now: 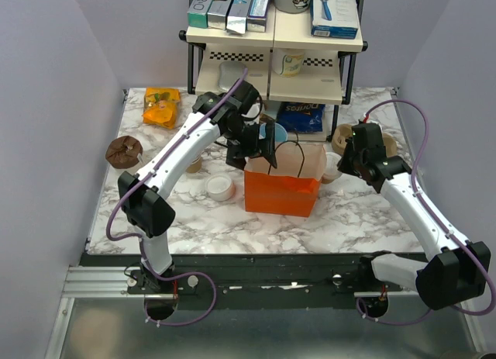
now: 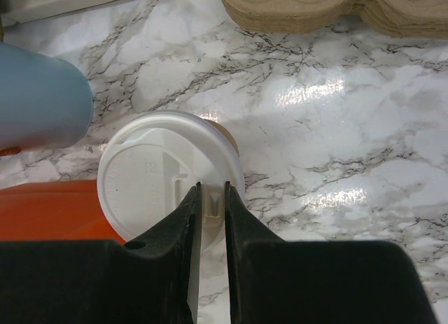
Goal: Pack the takeout coffee
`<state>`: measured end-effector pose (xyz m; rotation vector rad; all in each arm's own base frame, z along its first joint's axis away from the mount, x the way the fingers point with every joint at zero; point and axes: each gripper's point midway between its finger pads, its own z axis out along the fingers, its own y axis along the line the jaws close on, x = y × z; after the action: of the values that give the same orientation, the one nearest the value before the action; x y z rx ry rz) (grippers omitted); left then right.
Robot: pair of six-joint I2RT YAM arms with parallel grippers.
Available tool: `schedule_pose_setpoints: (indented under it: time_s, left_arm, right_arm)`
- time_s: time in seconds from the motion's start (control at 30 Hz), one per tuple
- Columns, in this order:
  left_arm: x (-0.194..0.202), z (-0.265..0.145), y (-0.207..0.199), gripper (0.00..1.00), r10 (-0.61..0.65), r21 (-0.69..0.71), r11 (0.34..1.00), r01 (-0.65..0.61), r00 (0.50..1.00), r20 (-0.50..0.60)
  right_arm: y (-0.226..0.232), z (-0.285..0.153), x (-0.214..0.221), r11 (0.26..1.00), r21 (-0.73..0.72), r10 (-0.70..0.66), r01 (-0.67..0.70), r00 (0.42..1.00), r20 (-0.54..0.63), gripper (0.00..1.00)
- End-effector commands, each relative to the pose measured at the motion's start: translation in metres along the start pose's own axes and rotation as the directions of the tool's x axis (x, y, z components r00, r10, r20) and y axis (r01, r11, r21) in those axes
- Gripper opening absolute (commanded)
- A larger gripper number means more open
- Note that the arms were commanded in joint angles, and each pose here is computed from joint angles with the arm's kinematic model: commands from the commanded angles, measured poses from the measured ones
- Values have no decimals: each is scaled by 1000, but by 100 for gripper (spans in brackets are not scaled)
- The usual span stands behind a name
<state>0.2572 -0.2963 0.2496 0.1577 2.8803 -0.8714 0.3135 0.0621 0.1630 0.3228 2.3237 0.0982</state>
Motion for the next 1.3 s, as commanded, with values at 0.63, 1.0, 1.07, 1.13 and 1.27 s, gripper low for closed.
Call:
schedule_pose_setpoints:
  time_s: [0.63,1.0,1.07,1.13,1.27]
  left_arm:
    - [-20,-47,15,99,627,-650,657,-383,756,188]
    - [-46,-85,-43,99,838,-593,538,-599,453,302]
    - [-43,-90,-61,99,865,-550,502,-667,371,339]
    - [-44,-98,-74,99,912,-553,397,-733,245,330]
    - [-30,-107,-93,99,956,-519,149,-842,-12,293]
  right_arm:
    - [2,-19,-18,998,-48,-27,31,996,90,1]
    - [5,-36,-25,995,-86,-41,54,989,143,1]
    - [5,-37,-25,994,-92,-44,58,988,149,1]
    - [5,-40,-26,993,-98,-43,59,987,156,1]
    - [7,-46,-25,991,-120,-35,55,986,165,1]
